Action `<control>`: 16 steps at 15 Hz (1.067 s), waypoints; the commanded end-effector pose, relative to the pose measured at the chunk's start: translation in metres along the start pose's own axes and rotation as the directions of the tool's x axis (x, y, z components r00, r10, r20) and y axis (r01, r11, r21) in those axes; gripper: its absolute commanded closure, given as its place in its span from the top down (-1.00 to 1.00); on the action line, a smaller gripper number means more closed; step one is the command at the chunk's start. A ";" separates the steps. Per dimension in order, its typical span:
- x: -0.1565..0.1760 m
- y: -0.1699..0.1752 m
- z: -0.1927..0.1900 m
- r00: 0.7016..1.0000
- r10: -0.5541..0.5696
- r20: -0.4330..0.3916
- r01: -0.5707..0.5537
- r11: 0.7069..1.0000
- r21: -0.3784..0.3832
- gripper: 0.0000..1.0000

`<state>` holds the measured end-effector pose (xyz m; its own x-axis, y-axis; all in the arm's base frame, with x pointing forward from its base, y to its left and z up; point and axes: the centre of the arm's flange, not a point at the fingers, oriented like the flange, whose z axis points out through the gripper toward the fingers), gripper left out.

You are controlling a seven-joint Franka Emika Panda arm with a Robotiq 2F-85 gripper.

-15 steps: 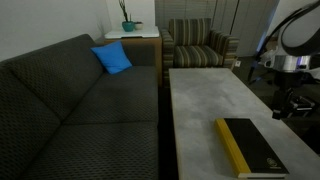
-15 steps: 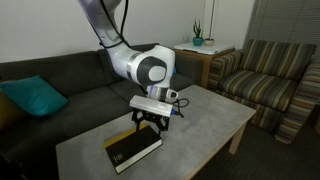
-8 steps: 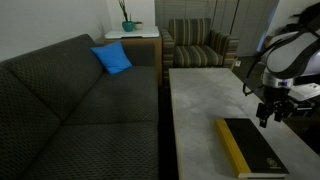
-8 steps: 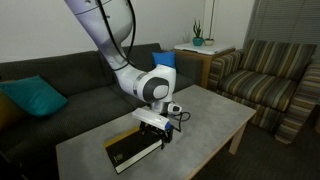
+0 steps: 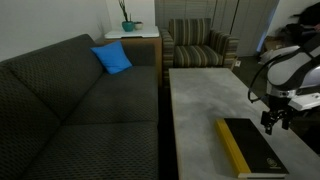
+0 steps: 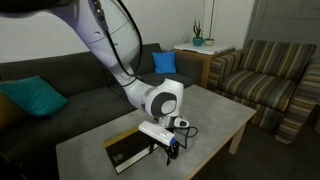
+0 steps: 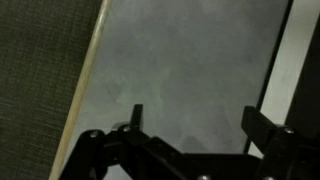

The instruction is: Open the book on the table

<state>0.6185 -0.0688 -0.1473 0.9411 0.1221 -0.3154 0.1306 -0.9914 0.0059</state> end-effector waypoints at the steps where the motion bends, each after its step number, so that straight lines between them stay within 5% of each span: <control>1: 0.017 0.013 0.027 0.999 0.004 0.035 -0.007 0.996 0.088 1.00; 2: 0.016 0.013 0.028 0.999 0.001 0.038 -0.005 0.994 0.111 1.00; 4: 0.016 0.011 0.023 0.999 -0.004 0.038 -0.001 0.989 0.150 0.47; 13: 0.023 0.014 0.030 0.998 -0.054 0.023 0.046 0.962 0.270 -0.80; 16: 0.023 0.014 0.041 0.998 -0.062 0.003 0.057 0.934 0.352 -1.00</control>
<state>0.6105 -0.0718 -0.1510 0.9299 0.1680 -0.3273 0.0879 -0.9653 -0.2458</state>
